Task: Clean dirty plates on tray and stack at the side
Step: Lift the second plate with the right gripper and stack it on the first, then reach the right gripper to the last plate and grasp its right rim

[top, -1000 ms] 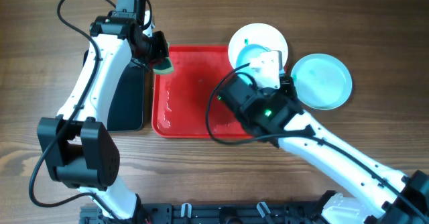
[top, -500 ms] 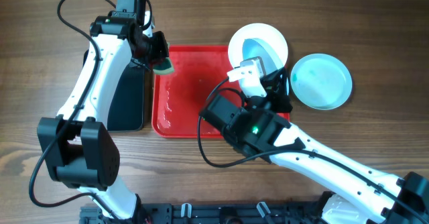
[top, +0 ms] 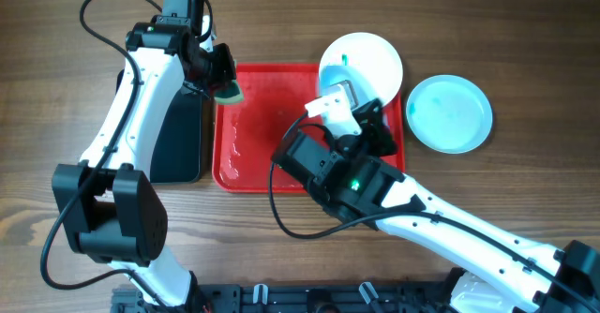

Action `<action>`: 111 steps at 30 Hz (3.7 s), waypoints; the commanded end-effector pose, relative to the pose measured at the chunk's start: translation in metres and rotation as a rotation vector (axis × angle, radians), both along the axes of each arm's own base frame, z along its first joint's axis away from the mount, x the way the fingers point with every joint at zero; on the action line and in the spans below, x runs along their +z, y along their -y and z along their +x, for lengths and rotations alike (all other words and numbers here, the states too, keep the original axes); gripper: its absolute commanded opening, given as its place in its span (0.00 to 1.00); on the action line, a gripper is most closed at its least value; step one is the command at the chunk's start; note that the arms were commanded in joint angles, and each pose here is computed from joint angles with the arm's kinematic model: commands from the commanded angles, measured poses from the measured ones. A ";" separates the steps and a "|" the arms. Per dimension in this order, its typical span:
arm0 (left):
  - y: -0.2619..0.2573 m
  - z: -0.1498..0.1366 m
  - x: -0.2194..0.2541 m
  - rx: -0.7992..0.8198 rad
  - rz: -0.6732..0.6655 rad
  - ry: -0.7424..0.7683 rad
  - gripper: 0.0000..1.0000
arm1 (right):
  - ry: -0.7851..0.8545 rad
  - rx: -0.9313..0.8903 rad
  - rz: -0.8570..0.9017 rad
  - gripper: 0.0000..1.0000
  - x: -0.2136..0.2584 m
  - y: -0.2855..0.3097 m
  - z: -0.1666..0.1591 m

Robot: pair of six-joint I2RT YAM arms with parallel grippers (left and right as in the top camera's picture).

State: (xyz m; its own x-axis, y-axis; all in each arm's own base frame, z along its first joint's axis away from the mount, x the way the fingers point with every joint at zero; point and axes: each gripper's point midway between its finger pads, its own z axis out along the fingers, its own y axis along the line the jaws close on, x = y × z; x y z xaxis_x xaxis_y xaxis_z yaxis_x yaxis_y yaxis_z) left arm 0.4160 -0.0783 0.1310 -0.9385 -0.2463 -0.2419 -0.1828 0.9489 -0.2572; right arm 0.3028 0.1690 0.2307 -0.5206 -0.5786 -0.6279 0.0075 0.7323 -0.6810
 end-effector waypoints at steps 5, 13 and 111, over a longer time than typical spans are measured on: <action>0.007 -0.003 -0.004 0.000 0.001 -0.012 0.04 | -0.402 0.013 0.600 0.04 -0.064 -0.042 -0.018; 0.008 -0.003 -0.004 -0.001 0.001 -0.013 0.04 | -0.418 -0.153 0.958 0.04 -0.039 0.031 0.020; 0.008 -0.002 -0.004 -0.001 0.001 -0.011 0.04 | -0.712 0.094 0.879 0.38 -0.202 0.042 0.110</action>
State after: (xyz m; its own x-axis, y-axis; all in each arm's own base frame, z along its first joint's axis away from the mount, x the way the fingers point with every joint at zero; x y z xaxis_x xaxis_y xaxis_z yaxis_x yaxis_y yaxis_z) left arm 0.4137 -0.0856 0.1305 -0.9429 -0.2330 -0.2378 -0.1702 0.9513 -0.2571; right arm 0.4087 0.1272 0.0436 -0.9052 -0.0847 -0.4165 -0.2159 0.9358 0.2788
